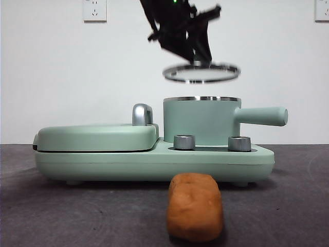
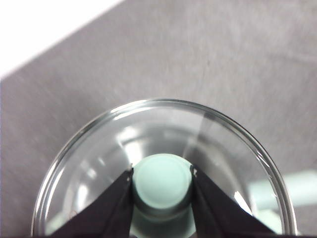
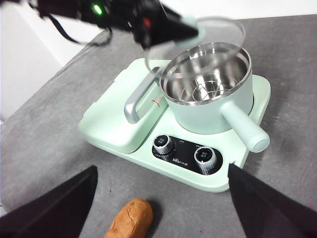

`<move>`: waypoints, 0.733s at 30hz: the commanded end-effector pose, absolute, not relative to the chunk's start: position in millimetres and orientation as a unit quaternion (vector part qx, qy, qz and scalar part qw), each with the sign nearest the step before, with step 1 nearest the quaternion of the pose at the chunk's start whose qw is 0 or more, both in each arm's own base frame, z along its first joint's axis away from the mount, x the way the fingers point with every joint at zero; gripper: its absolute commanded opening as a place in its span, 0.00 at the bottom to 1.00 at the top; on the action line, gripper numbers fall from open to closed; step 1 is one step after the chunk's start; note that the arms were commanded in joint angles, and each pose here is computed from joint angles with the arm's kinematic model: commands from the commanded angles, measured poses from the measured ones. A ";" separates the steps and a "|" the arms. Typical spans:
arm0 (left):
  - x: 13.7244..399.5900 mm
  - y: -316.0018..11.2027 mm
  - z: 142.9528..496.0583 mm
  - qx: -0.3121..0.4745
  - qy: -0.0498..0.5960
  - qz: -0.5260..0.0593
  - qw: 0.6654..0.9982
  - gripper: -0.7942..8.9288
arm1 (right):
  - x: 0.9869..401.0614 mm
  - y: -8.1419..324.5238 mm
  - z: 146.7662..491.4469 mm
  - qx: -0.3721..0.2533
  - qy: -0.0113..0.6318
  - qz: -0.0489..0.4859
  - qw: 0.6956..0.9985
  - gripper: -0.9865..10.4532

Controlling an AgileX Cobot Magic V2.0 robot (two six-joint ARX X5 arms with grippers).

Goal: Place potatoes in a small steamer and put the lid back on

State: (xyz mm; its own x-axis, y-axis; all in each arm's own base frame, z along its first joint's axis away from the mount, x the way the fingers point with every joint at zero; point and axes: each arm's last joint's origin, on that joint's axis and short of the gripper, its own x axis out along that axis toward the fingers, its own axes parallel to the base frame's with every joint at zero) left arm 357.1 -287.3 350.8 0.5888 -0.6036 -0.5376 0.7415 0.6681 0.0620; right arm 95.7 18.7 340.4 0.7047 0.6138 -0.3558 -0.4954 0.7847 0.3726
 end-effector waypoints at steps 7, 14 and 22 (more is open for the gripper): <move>341.3 -271.2 403.5 0.130 0.196 -0.383 0.893 0.10 | 113.0 29.6 338.2 0.153 0.285 0.328 0.887 0.45; 333.6 -238.7 422.4 0.129 0.215 -0.361 0.898 0.10 | 130.6 55.9 325.7 0.157 0.362 0.316 0.863 0.45; 320.7 -202.8 438.9 0.143 0.242 -0.337 0.899 0.10 | 147.7 110.1 300.5 0.116 0.458 0.311 0.825 0.45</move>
